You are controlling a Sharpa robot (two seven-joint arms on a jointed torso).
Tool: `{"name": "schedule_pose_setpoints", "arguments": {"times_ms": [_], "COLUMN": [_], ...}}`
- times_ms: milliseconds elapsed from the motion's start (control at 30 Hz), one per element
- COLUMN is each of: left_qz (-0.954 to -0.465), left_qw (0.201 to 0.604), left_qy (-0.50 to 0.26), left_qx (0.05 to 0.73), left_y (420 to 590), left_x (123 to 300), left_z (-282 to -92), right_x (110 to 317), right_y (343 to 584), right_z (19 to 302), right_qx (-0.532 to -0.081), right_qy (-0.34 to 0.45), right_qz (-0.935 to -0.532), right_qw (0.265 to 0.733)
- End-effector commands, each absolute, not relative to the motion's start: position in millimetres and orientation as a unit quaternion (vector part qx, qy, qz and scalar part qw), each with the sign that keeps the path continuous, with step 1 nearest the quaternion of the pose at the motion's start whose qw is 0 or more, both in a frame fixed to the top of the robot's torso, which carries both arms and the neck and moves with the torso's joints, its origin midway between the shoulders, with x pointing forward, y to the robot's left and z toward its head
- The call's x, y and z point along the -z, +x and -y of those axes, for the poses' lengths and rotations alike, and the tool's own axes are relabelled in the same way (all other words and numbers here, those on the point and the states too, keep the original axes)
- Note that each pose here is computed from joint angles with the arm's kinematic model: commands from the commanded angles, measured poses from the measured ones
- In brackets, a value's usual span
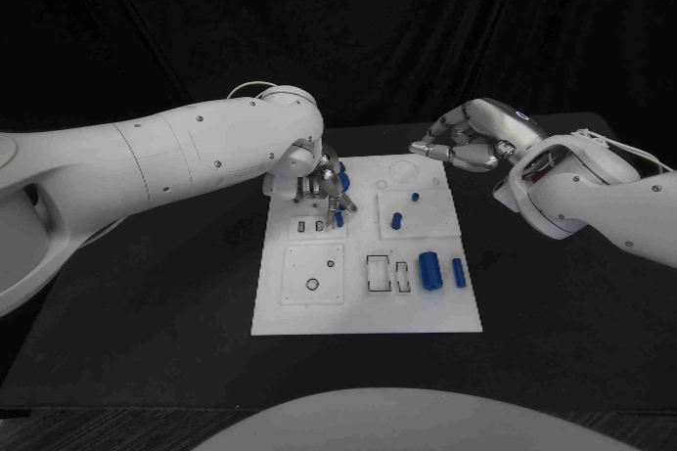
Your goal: Assemble the parts on the task board
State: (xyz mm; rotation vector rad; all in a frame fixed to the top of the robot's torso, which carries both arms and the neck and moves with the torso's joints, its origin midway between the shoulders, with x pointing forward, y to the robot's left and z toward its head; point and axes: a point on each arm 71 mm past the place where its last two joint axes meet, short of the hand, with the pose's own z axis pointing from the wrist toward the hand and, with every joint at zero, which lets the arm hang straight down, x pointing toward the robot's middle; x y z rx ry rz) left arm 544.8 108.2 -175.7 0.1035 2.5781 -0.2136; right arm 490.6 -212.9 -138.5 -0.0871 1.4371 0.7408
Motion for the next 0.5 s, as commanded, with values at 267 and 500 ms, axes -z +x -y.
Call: {"name": "schedule_pose_setpoints", "arguments": {"times_ms": [267,500], "left_qz": [-0.961,-0.963], "left_qw": [0.259,0.252], "left_qy": [0.044,0.049], "left_qx": [0.084,0.078], "left_y": [542.1,540.2], "left_x": [180.3,182.3], "left_z": [-106.7,-107.2], "right_x": [141.2,141.6], "right_y": [491.2,491.6], "right_z": [212.0,211.9], "right_qx": [-0.328,-0.327], "right_qy": [-0.038,-0.038], "right_qz": [-0.65,-0.651], "right_qw": [0.685,0.684]}}
